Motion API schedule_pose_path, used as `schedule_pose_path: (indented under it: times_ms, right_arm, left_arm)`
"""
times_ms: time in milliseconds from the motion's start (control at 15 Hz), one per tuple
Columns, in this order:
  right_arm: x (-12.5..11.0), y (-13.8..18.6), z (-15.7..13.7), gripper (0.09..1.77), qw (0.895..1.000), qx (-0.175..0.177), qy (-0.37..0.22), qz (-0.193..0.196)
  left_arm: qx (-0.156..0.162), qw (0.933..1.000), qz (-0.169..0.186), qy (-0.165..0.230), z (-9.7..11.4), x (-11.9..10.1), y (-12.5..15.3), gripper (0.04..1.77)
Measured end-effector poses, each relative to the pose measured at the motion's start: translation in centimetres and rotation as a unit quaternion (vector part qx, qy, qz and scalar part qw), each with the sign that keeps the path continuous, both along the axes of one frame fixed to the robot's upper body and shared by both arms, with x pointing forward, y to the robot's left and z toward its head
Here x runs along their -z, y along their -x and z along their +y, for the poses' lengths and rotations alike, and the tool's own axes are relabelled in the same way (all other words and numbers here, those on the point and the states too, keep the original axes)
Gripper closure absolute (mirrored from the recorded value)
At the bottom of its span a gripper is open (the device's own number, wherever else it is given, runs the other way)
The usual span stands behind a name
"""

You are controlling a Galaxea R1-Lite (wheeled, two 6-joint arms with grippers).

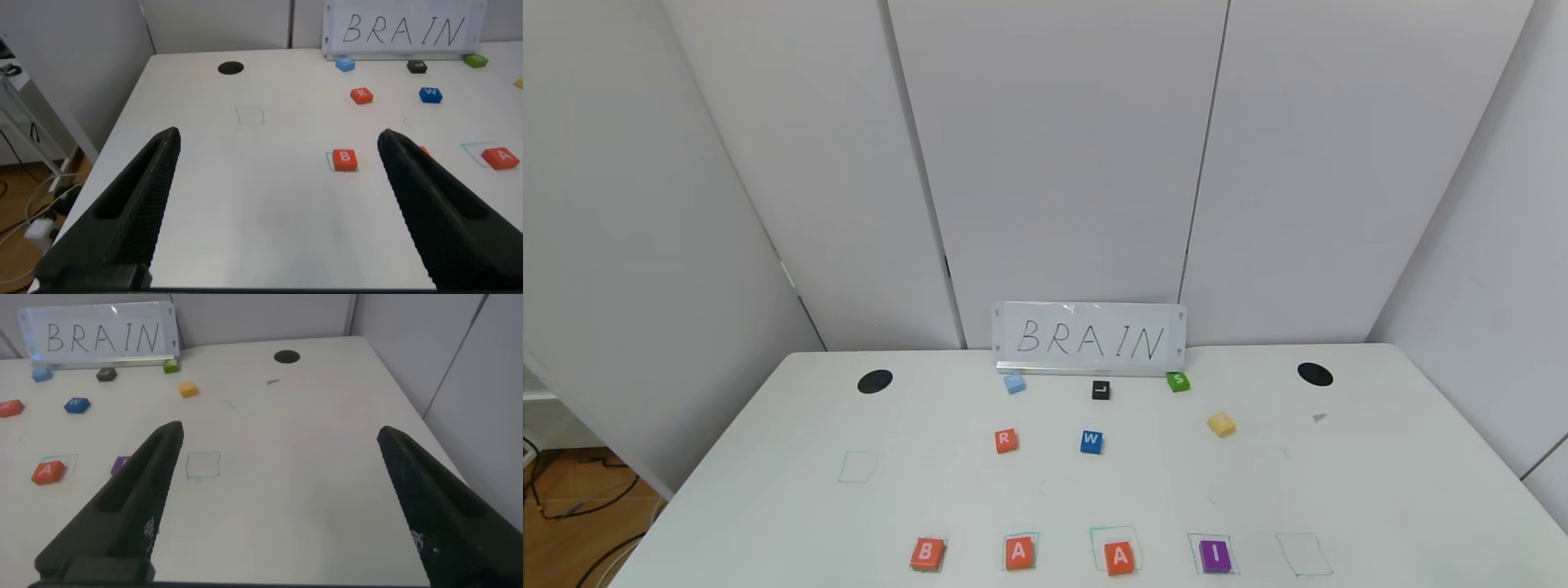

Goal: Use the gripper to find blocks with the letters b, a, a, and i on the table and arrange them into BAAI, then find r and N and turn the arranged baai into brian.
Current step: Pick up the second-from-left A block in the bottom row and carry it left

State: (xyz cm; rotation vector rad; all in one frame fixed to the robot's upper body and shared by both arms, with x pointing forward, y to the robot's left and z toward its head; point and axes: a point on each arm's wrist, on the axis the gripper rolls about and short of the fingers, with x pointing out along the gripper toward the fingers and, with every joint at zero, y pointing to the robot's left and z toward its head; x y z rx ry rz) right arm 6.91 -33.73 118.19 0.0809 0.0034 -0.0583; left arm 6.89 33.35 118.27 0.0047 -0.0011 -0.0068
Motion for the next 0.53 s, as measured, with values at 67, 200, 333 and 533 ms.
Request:
schedule_pose_path:
  times_ms: [67,200,333,533]
  right_arm:
    - [0.00,0.00,0.00,0.15,1.000,0.000,0.000,0.000]
    - [-0.01,0.00,0.00,0.15,1.000,0.000,-0.001,0.000]
    - [-0.01,0.00,0.00,0.15,1.000,0.000,-0.002,-0.001]
    - [-0.07,0.00,0.00,0.15,1.000,0.000,-0.004,-0.004]
  left_arm:
    - [0.000,1.0000,0.000,0.001,0.00,0.00,0.00,0.09]
    - [-0.001,1.0000,-0.001,0.001,0.00,-0.01,0.00,0.09]
    - [-0.001,1.0000,0.001,0.001,0.00,0.04,-0.01,0.09]
    - [-0.002,0.9999,-0.012,-0.003,0.01,-0.36,0.05,0.09]
